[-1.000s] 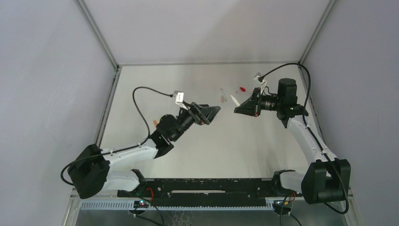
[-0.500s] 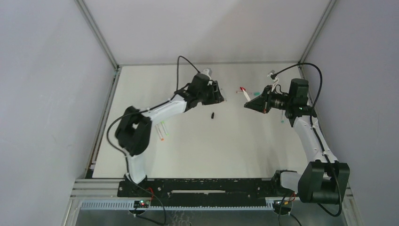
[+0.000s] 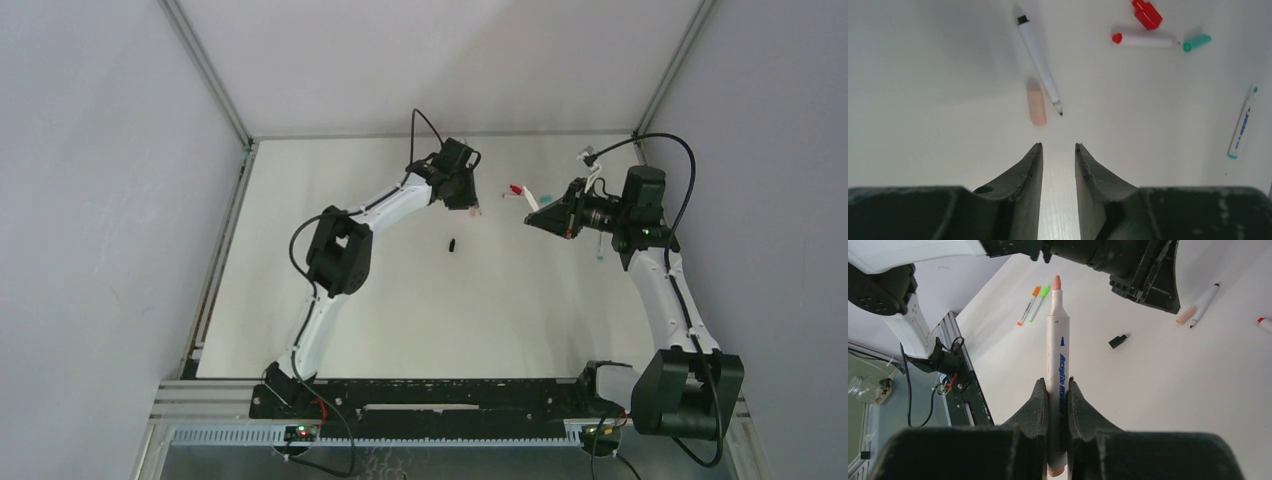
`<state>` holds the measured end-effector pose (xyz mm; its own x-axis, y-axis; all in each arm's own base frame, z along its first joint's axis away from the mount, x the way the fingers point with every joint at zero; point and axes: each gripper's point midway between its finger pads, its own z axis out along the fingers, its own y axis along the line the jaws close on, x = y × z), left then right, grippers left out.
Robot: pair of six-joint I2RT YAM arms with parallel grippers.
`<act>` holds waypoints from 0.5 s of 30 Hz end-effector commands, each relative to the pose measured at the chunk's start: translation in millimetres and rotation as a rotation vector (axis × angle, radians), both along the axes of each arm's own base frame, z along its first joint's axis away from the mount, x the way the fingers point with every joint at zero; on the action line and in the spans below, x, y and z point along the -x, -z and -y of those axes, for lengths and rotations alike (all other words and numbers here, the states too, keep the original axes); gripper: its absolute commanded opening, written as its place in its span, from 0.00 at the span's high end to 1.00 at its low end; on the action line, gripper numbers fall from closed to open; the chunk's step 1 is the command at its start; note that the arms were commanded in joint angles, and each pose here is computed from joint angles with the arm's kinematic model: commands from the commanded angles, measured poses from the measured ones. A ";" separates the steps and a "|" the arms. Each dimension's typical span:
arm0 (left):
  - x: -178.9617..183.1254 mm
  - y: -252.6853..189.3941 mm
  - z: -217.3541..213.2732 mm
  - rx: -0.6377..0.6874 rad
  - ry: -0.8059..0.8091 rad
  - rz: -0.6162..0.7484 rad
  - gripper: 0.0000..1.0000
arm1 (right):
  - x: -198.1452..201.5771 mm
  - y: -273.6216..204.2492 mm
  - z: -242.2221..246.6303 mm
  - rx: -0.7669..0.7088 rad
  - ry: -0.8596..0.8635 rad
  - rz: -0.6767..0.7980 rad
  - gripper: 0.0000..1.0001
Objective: Insert the pens into the pen caps
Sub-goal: Move the pen cap to the center of the board.
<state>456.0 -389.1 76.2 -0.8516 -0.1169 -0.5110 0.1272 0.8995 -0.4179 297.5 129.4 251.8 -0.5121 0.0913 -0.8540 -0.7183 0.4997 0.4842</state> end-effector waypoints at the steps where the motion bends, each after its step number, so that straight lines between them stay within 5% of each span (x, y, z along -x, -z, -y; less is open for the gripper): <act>1: -20.5 -3.5 -0.4 0.049 -0.064 -0.033 0.66 | 1.6 -24.8 3.1 0.005 -0.007 0.089 1.00; 15: -39.8 16.4 8.1 0.130 -0.111 -0.087 0.70 | 2.2 -28.0 6.8 -0.003 -0.003 0.095 1.00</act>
<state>487.9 -381.3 39.4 -0.8768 -0.2414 -0.4160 -0.0227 0.8847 -0.4656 296.5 123.1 256.5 -0.5007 0.1033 -0.8594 -0.7197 0.5019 0.4797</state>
